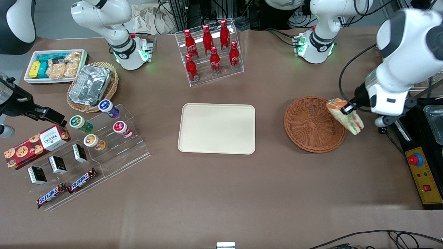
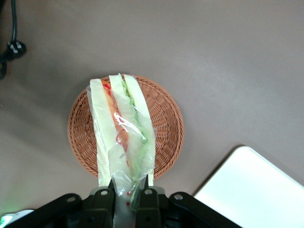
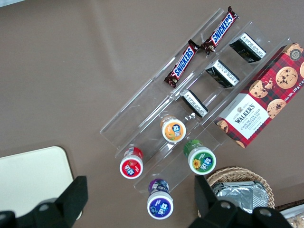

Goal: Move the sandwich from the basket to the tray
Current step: 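Lift the sandwich up out of the basket with the left gripper, then carry the sandwich over to the cream tray with the left gripper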

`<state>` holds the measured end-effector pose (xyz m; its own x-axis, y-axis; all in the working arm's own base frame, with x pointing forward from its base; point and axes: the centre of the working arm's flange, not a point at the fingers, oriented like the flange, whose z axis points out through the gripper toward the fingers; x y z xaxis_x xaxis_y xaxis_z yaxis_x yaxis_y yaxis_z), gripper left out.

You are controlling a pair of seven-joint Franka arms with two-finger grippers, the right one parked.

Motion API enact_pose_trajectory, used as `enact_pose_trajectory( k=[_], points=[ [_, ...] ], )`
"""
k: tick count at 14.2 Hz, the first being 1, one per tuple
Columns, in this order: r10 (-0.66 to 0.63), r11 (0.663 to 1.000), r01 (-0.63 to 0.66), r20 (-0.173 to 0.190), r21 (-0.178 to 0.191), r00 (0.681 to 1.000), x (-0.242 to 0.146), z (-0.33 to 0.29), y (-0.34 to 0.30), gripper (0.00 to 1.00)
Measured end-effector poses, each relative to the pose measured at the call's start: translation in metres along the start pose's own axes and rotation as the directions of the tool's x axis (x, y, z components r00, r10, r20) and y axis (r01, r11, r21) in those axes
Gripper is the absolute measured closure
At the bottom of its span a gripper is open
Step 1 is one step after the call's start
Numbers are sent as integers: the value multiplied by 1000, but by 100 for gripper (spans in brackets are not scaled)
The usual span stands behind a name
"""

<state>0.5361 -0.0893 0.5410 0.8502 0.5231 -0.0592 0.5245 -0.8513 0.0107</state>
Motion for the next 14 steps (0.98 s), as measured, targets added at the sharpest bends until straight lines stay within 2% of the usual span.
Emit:
enact_pose_trajectory(
  k=[2, 8, 14],
  points=[
    [43, 999, -43, -7, -6, 999, 0, -18, -1, 83],
    [154, 988, -154, 23, 16, 988, -12, -23, 7, 83],
    [261, 964, -263, 46, 37, 964, -71, -6, 70, 83]
  ],
)
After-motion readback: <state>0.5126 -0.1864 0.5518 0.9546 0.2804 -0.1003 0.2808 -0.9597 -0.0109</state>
